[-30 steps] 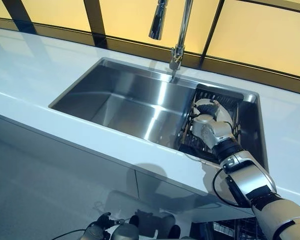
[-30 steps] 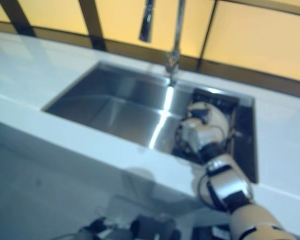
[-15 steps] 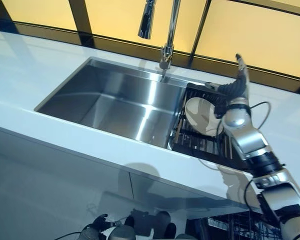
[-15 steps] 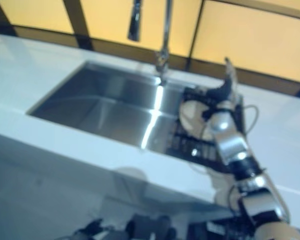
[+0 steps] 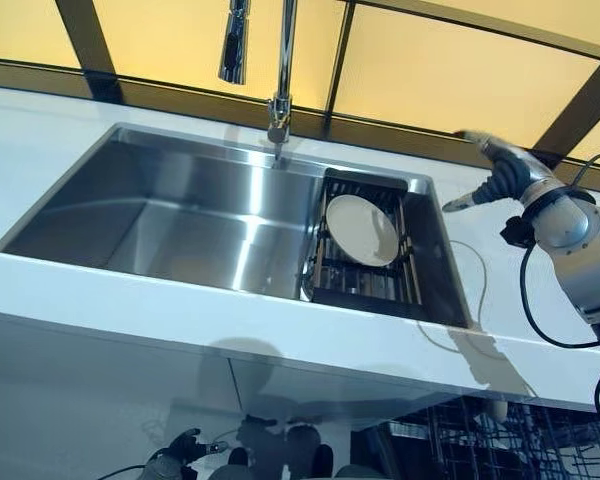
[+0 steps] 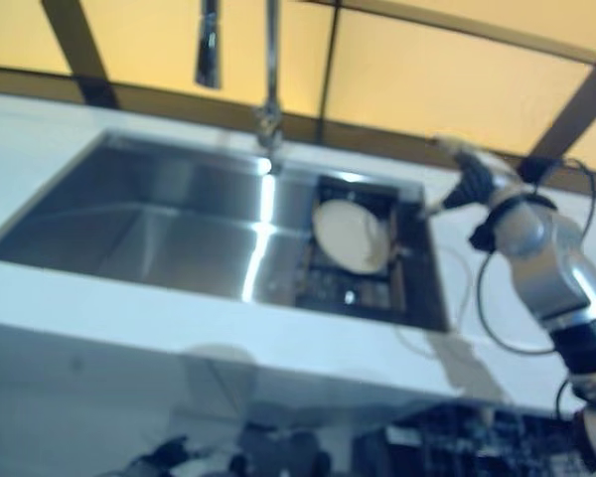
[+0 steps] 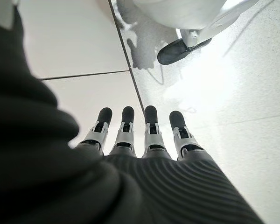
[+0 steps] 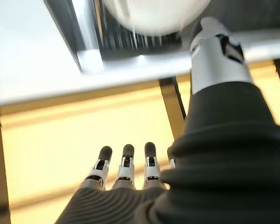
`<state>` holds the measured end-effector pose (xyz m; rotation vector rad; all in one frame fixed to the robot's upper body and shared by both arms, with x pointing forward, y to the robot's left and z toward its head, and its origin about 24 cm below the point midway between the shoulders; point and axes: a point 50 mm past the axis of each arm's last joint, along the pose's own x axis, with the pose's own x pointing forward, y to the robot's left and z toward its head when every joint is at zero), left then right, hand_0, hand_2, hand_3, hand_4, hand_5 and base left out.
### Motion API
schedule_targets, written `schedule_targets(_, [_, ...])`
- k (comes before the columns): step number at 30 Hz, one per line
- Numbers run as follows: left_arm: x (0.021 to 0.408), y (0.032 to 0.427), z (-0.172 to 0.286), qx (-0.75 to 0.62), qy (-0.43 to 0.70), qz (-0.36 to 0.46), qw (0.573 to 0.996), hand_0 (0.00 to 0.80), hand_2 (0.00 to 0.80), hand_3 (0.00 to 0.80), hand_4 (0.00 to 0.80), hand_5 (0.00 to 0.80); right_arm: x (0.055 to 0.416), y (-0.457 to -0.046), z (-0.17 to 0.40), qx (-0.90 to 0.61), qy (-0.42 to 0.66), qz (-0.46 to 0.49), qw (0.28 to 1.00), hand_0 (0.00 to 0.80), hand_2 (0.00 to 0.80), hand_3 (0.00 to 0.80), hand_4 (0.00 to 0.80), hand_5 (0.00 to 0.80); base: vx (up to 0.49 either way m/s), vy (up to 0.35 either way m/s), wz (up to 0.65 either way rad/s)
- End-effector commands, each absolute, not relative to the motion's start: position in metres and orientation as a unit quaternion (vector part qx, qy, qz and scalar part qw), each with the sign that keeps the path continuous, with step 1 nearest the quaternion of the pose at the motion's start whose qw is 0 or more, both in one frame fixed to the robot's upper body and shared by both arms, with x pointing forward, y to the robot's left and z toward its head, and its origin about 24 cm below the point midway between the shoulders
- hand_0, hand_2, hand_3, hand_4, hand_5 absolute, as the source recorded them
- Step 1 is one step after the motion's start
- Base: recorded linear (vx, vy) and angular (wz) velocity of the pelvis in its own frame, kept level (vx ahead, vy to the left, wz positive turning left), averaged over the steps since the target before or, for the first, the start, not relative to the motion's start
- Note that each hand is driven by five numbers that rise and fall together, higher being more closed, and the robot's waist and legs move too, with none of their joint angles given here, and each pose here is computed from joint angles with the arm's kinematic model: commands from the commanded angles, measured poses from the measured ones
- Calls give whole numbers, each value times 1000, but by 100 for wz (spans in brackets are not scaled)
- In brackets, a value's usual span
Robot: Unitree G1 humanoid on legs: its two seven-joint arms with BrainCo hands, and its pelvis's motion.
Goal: Take plates into dishwasher
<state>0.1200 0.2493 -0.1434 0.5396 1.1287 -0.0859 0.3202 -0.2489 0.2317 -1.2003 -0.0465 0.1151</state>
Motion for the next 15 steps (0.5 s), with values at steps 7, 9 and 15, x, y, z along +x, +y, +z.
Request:
schedule_targets(7, [131,266,-135,290,518,-37,804,0,0,0,0,0,329,-231,229,-568,16,129,813,0,0,0,0,0,-42,-14,-3])
schedule_targets(9, [133,267,-134,293,517,-38,803,0,0,0,0,0,332,-227,224,-557,22,137,819,0,0,0,0,0,-16,-10,-1])
schedule_targets(15, [137,266,-132,299,512,-40,804,0,0,0,0,0,344,-216,201,-533,37,143,833,0,0,0,0,0,-5,-2,0])
